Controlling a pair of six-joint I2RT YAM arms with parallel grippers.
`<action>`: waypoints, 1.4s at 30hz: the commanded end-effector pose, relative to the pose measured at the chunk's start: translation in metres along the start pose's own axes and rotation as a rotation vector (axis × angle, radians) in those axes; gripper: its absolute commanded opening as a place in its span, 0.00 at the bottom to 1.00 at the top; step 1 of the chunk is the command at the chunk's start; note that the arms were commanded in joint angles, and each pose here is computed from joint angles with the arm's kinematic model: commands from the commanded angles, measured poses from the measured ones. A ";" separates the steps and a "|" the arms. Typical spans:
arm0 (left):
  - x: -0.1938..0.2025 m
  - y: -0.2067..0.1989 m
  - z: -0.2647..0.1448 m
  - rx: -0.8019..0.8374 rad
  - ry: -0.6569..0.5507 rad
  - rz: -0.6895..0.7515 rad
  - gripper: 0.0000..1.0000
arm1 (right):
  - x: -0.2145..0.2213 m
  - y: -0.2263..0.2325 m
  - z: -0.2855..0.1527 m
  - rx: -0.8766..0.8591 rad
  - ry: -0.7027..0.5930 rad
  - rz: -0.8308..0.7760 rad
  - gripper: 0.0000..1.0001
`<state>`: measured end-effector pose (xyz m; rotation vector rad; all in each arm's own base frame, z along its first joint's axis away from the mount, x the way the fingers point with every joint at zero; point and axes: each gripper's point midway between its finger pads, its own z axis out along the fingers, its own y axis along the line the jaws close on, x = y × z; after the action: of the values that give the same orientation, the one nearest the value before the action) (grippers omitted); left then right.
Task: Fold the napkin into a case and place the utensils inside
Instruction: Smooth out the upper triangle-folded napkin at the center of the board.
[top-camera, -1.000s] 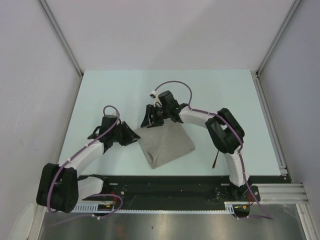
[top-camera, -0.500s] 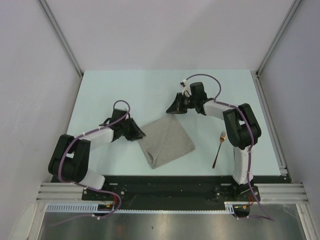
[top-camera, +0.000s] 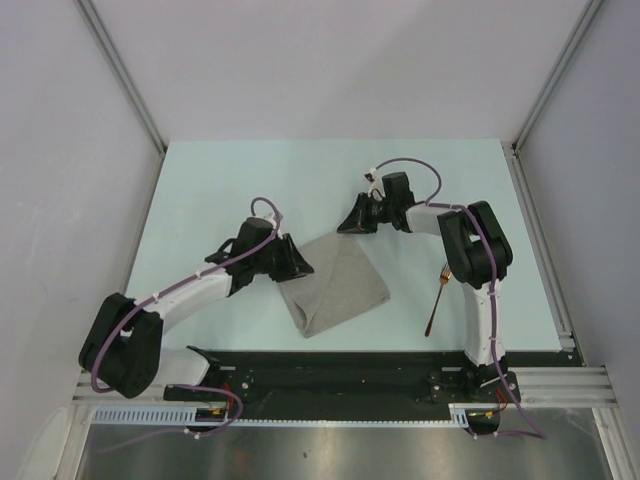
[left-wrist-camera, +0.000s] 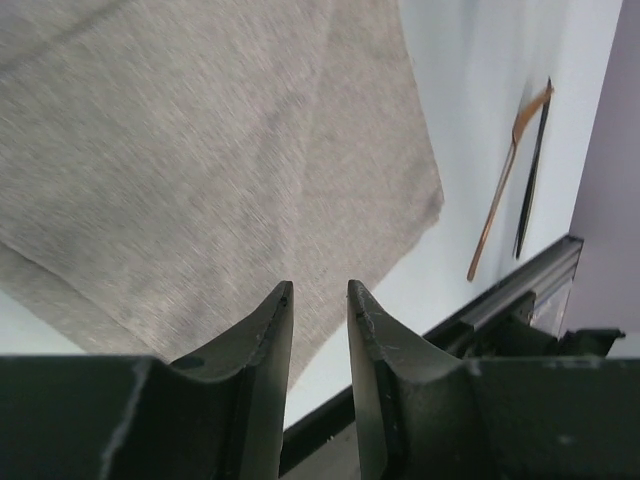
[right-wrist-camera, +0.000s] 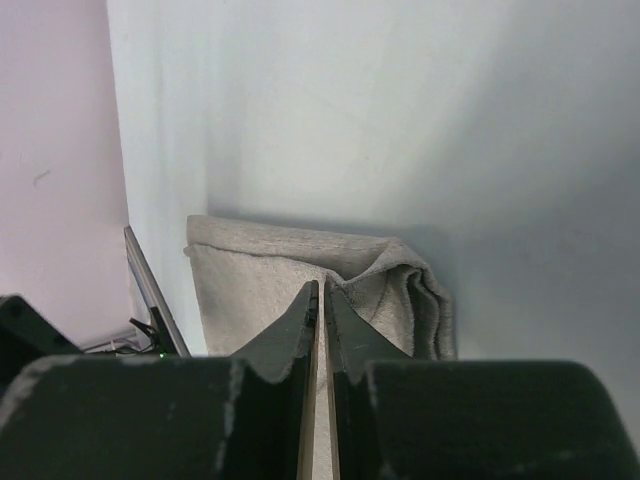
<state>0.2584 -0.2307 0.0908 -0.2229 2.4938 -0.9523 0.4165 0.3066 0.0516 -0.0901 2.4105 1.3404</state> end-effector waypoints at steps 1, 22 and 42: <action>0.028 -0.018 -0.007 0.063 0.071 0.069 0.33 | -0.019 0.017 0.000 -0.043 -0.042 -0.043 0.09; 0.069 -0.020 -0.009 0.053 0.163 0.165 0.35 | -0.027 0.012 -0.006 -0.032 -0.076 -0.003 0.08; 0.098 0.030 -0.023 -0.016 0.139 0.128 0.35 | 0.112 0.100 -0.011 -0.123 0.143 -0.113 0.09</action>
<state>0.1573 -0.2199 0.0228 -0.0074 2.6968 -0.8579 0.3270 0.3496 0.0964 -0.2725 2.3904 1.4148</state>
